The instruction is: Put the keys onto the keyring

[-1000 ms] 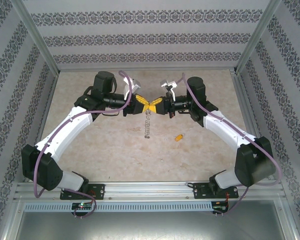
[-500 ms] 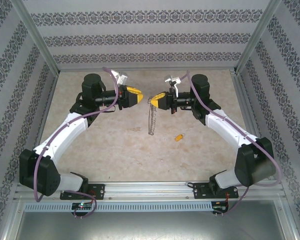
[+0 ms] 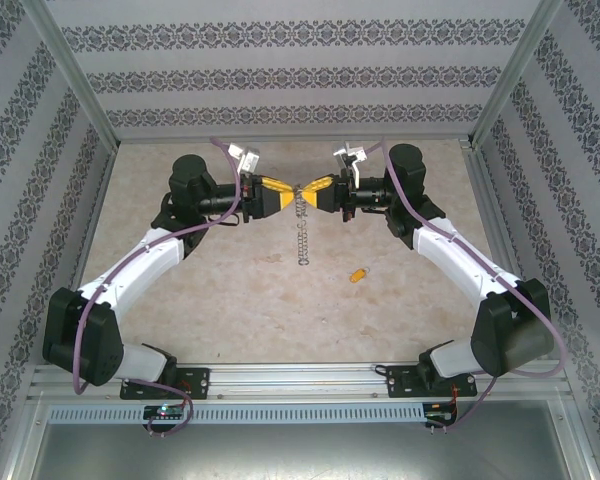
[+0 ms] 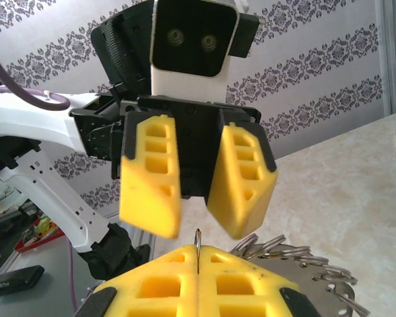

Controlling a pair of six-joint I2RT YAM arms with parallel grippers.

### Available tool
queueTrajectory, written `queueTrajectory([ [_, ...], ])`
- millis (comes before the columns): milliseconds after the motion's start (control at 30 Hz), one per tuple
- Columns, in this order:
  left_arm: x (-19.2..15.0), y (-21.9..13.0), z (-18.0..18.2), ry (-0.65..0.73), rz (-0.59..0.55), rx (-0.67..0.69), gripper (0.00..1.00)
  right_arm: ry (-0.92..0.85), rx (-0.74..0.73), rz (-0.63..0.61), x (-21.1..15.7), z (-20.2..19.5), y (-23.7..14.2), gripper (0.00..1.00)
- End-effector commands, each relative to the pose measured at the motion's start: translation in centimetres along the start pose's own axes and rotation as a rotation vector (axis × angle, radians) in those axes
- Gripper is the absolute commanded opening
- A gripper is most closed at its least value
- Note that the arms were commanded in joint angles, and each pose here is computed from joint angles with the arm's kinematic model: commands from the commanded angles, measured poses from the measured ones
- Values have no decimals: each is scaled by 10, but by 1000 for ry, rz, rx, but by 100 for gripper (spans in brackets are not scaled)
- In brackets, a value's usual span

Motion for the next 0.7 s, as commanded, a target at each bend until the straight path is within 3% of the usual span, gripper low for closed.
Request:
queueTrajectory([
  [0, 3, 7, -10, 44, -15, -65, 32, -90, 21, -37, 20, 15, 0, 0],
  [433, 3, 23, -9, 52, -22, -79, 28, -82, 34, -26, 17, 17, 2, 0],
  [600, 6, 27, -7, 57, -33, -67, 18, -72, 39, -17, 13, 16, 2, 0],
  [667, 7, 28, -5, 55, -37, -52, 10, -65, 40, -11, 11, 15, 3, 0],
])
Point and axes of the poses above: each hand's point on the last joint's axis, 136 mm out from that joint toward the fingers, its own y axis out along the fingers, its own z axis along the line the jaws close on, x = y × z, the point moved 7 cm from there along -y, back along the fingers, and after that the axes turned 7 degrees about y, right-handed, at the moved point
